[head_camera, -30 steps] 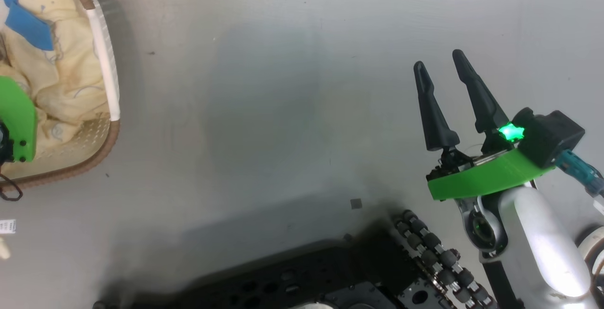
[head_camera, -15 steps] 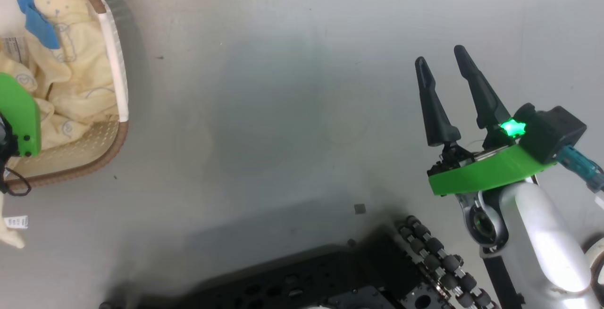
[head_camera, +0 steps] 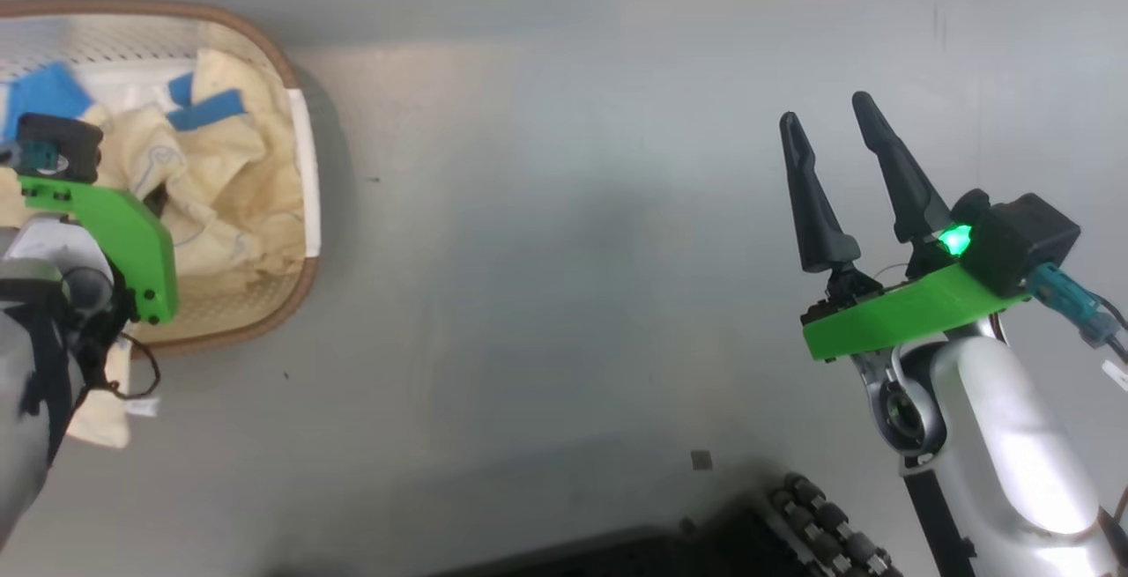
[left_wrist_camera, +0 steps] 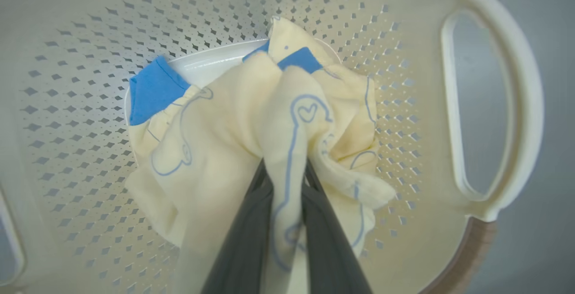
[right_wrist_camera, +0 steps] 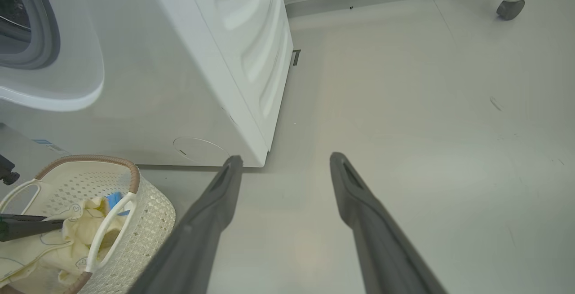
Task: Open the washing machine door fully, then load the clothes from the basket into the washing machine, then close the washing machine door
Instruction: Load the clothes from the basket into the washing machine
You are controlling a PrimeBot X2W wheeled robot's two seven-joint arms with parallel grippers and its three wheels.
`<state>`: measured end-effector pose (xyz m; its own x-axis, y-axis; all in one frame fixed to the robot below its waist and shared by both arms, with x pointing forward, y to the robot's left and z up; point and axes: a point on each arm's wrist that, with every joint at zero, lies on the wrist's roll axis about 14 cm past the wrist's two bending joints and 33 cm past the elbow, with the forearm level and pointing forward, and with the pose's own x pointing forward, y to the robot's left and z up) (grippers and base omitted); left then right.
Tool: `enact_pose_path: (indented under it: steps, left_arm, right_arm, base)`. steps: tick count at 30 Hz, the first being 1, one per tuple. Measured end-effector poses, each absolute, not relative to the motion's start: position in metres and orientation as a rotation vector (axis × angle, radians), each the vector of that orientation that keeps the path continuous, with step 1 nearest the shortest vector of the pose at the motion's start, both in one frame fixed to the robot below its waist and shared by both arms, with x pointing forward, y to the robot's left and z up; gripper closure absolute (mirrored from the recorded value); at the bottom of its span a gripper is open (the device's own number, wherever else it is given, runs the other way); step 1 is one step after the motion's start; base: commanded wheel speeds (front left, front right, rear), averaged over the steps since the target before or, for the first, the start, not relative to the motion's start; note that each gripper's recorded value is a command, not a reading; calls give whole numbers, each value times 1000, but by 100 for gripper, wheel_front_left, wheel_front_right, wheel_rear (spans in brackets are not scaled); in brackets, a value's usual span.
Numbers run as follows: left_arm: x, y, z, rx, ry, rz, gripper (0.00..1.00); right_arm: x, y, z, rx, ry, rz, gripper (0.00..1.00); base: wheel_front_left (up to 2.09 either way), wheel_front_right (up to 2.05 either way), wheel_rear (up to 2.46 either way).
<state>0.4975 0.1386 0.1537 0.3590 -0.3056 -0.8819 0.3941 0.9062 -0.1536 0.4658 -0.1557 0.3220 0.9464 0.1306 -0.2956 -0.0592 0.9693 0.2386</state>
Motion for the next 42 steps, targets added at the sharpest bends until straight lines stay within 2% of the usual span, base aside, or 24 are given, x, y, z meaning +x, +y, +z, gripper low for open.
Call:
enact_pose_path:
  steps: [26,42]
  left_arm:
    - [532,136,383,-102,428,-407,100]
    - [478,172,477,-191,114,-268,100]
  right_arm:
    - [450,-134,424,250,124,163,0]
    - [421,-125,463,259,52,191,0]
  base:
    - [0,0,0]
    - [0,0,0]
